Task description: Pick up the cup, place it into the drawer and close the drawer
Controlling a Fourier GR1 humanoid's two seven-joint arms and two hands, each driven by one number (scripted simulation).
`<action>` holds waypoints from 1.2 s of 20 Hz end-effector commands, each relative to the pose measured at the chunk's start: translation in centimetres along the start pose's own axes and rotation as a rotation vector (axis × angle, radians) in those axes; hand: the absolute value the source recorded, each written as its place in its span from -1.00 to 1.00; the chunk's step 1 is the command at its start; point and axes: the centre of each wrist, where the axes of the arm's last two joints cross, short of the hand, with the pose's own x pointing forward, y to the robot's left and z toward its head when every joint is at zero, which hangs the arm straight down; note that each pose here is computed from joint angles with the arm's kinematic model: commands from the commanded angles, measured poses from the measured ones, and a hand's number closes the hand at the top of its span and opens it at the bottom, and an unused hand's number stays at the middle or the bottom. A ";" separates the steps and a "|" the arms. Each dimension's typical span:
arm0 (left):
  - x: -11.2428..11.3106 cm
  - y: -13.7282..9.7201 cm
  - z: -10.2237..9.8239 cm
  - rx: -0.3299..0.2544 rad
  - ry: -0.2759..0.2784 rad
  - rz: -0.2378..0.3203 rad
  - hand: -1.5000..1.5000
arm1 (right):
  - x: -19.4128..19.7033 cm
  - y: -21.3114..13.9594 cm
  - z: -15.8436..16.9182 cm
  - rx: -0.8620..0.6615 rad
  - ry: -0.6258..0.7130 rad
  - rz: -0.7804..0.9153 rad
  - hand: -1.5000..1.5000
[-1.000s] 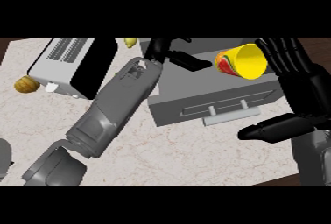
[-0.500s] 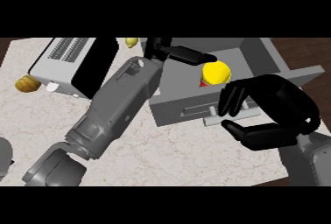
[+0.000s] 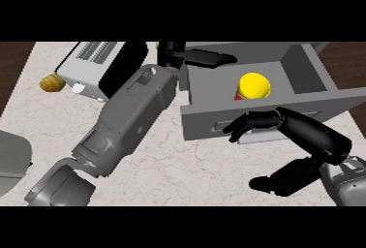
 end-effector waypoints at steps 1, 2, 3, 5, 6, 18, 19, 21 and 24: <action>-0.5 0.4 0.3 0.034 -0.010 0.025 -1.00 | -1.7 1.5 0.3 -0.023 0.113 0.141 -1.00; -0.7 0.4 0.5 0.023 -0.020 0.036 -1.00 | -2.1 2.5 -0.7 -0.032 0.155 0.155 -1.00; -0.8 0.6 0.6 0.022 -0.014 0.068 -1.00 | -2.5 3.4 -1.0 -0.045 0.171 0.158 -1.00; -1.0 0.8 0.9 0.005 -0.037 0.112 -1.00 | -5.1 3.2 -2.2 -0.052 0.227 0.163 -1.00; -0.6 0.7 0.7 0.026 -0.024 0.105 -1.00 | -7.0 4.0 -0.8 -0.030 0.276 0.179 -1.00; -2.8 6.0 3.2 0.000 -0.024 0.150 -1.00 | -16.4 2.3 -5.4 -0.036 0.412 0.212 1.00; -3.9 6.9 4.4 0.032 -0.028 0.144 -1.00 | -17.3 2.4 -4.6 -0.042 0.401 0.225 1.00; -2.7 8.0 3.7 0.013 -0.017 0.154 -1.00 | -17.2 0.1 -4.7 -0.119 0.346 0.174 1.00; -4.2 8.7 5.5 0.002 -0.009 0.171 -1.00 | -16.9 -3.2 -4.6 -0.207 0.344 0.200 1.00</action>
